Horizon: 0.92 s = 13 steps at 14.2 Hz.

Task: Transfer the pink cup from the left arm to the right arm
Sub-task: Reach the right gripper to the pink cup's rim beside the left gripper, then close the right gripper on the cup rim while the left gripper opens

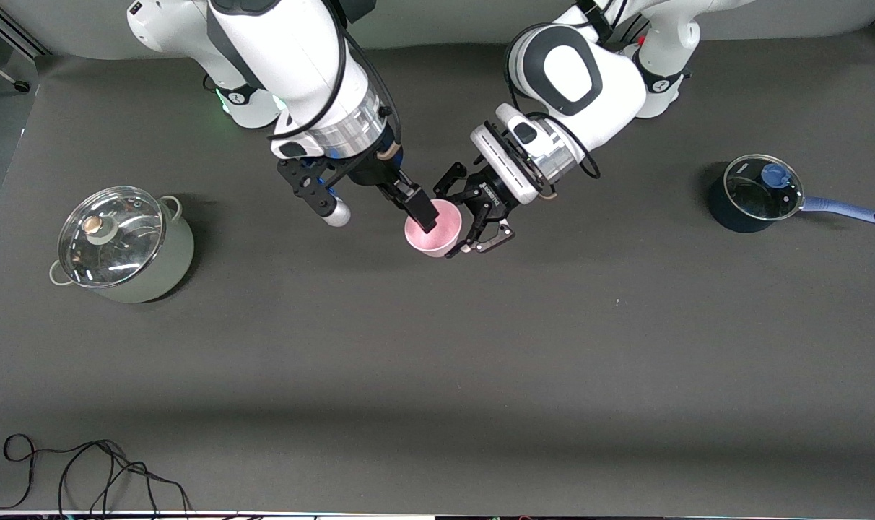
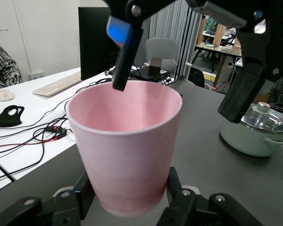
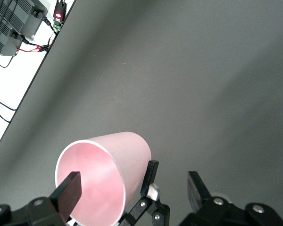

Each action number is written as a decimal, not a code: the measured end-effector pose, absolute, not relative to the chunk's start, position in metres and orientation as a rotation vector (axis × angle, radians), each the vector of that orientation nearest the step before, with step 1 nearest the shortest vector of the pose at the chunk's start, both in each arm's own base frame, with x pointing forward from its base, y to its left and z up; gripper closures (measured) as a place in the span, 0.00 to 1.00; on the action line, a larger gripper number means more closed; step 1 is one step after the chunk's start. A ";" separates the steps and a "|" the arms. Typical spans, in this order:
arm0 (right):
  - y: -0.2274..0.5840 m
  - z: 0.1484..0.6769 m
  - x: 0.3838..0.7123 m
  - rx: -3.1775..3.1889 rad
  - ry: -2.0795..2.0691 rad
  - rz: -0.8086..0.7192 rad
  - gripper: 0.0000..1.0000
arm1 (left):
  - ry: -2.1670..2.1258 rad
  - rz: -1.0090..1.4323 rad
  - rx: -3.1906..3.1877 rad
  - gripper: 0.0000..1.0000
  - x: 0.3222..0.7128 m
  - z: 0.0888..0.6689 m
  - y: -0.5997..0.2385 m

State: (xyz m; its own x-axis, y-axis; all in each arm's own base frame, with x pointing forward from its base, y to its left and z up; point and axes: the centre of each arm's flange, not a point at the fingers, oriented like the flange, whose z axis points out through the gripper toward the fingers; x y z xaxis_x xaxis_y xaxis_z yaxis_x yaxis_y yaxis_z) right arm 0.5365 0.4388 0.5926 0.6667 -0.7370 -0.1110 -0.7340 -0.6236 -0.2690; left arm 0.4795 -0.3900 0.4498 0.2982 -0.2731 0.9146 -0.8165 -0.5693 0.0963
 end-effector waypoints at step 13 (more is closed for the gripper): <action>0.440 0.589 0.539 -2.621 1.121 -0.024 0.92 | -0.993 1.261 2.018 0.35 0.478 0.449 -0.389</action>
